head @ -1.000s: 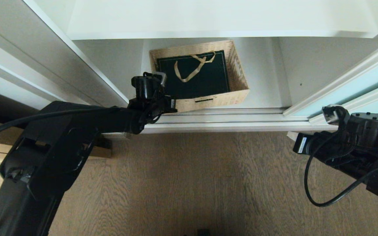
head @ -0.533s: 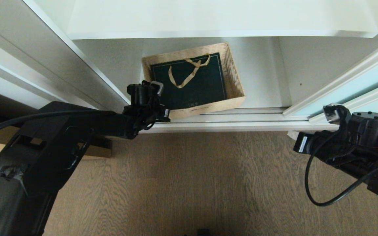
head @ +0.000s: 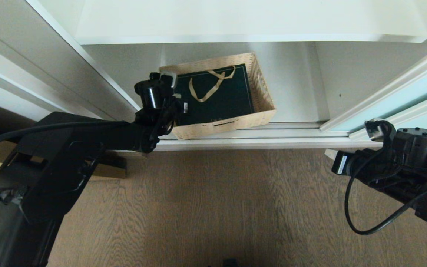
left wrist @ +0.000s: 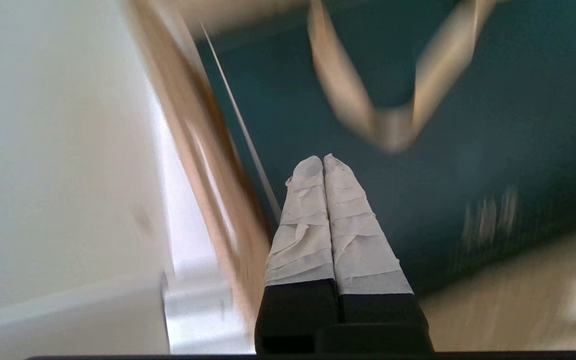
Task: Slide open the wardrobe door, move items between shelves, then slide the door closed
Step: Place the basket on the higher shelf
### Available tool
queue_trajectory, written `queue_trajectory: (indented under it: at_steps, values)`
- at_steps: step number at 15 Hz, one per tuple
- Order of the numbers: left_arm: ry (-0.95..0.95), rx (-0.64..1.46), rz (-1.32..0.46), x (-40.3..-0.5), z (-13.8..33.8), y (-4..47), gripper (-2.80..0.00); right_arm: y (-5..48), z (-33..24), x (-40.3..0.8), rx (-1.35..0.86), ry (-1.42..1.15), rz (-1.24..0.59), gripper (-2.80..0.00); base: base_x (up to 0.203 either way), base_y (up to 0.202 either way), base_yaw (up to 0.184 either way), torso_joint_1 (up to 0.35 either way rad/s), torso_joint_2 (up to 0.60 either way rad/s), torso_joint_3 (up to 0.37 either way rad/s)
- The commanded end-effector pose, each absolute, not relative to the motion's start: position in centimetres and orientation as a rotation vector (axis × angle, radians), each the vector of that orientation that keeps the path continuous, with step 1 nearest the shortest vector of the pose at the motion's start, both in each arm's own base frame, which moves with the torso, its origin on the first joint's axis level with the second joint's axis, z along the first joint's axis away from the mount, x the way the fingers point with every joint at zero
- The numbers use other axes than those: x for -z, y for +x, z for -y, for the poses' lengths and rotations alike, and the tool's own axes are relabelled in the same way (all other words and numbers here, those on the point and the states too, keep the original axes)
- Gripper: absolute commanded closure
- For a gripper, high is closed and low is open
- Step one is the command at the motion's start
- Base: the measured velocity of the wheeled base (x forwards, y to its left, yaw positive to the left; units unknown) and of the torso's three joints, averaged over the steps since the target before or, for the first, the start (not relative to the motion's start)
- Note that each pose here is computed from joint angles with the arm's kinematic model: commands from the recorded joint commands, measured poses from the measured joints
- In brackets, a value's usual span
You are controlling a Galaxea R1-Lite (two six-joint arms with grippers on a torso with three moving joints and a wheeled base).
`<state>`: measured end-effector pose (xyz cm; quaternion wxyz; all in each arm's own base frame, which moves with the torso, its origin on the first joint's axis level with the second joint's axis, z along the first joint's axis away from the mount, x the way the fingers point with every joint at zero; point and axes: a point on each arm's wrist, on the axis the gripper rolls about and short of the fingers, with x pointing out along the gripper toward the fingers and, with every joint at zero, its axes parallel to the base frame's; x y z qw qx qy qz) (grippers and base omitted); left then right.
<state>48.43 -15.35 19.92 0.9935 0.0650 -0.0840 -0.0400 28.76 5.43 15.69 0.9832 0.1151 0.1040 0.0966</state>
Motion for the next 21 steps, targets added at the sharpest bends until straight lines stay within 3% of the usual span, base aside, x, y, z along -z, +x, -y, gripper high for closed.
queue_trajectory:
  at_steps: [1, 8, 9, 16, 21]
  values:
    - [0.092, 0.038, 0.259, -21.7, 16.8, 47.4, 0.0, 28.8, -5.4, -15.7, -0.195, 0.233, -0.206, 0.0, 0.0, 0.0, 0.0, 0.0, 0.0, 0.0]
    - [0.109, -0.174, 0.066, -19.1, 17.6, 46.9, 0.0, 28.5, -5.4, -15.6, -0.195, 0.235, -0.207, 0.0, 0.0, 0.0, 0.0, 0.0, 0.0, 0.0]
    - [0.119, -0.175, 0.029, -18.8, 17.4, 46.8, -2.8, 28.4, -5.3, -15.8, -0.195, 0.235, -0.2, 0.0, 0.0, 0.0, 0.0, 0.0, 0.0, 0.0]
    - [0.019, -0.206, -0.119, -19.5, 15.6, 47.4, -2.8, 27.7, -5.2, -15.9, -0.196, 0.234, -0.199, 0.0, 0.0, 0.0, 0.0, 0.0, 0.0, 0.0]
    - [-0.015, -0.252, -0.145, -17.4, 13.7, 49.1, -2.8, 27.7, -5.2, -15.1, -0.197, 0.233, -0.212, 0.0, 0.0, 0.0, 0.0, 0.0, 0.0, 0.0]
